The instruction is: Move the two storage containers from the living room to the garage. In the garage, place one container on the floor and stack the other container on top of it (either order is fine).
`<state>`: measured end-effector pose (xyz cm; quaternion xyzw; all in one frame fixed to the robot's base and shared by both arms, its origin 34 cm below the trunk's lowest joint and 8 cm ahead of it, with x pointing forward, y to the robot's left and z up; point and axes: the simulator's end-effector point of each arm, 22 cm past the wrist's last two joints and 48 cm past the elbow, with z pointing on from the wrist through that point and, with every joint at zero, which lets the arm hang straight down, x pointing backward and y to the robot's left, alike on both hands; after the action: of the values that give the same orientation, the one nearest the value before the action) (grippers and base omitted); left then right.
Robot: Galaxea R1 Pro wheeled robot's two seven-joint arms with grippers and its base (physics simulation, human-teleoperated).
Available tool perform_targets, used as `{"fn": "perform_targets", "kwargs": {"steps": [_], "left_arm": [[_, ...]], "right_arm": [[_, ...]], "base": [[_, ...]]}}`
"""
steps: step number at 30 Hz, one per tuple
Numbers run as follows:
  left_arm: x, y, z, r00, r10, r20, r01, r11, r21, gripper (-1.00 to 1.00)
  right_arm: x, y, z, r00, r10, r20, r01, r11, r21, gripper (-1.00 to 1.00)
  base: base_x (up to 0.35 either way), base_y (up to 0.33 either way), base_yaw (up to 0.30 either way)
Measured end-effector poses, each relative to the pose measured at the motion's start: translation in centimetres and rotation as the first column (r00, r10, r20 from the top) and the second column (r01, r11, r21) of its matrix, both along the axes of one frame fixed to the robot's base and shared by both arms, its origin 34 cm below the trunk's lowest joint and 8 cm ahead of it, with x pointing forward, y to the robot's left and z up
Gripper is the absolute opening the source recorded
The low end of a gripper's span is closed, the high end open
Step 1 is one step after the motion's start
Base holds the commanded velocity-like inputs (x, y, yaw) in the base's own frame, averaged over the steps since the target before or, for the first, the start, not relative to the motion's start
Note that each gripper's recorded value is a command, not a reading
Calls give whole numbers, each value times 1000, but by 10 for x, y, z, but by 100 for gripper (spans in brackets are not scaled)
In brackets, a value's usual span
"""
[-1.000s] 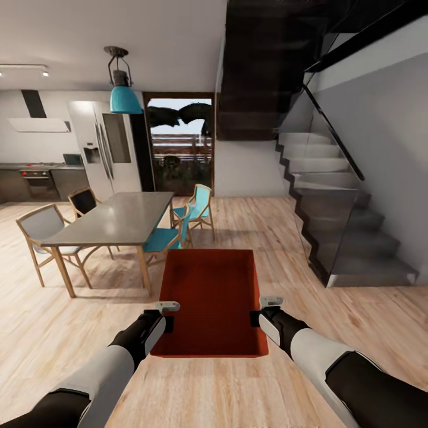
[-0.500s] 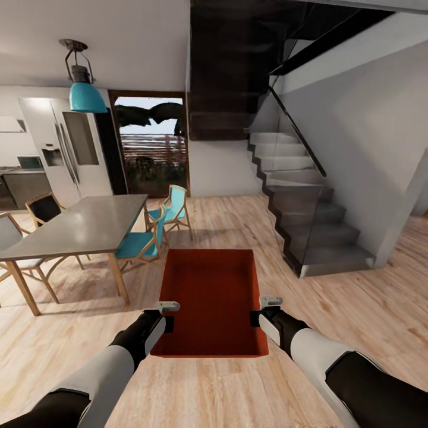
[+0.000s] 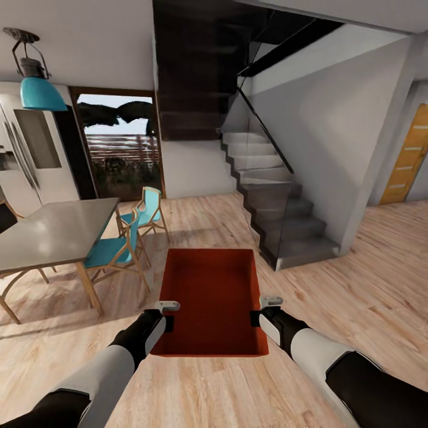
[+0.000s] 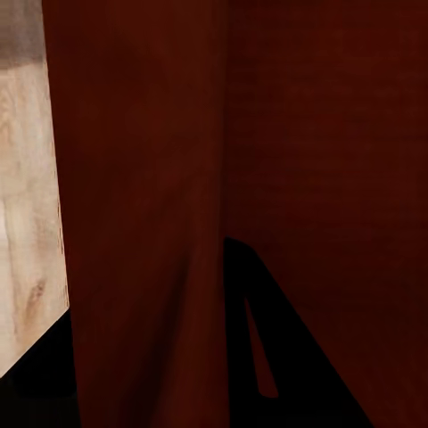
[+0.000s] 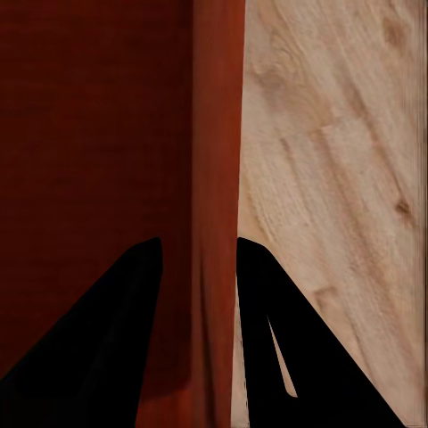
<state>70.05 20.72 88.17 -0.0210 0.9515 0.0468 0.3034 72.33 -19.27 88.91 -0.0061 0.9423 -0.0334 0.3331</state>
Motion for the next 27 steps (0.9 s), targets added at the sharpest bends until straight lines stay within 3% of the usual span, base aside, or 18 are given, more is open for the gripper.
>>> {"fn": "perform_targets", "kwargs": {"steps": [21,27], "left_arm": [[1,-1,2,1000,-4,3,4,1000,6,-100],[1,-2,2,1000,-5,4,5,1000,6,-100]], "right_arm": [[1,-1,0,1000,-1,2,1,1000,5,-100],[1,-2,0,1000,-3,2,3,1000,6,-100]], "base": [[0,0,-23],[0,0,-245]]}}
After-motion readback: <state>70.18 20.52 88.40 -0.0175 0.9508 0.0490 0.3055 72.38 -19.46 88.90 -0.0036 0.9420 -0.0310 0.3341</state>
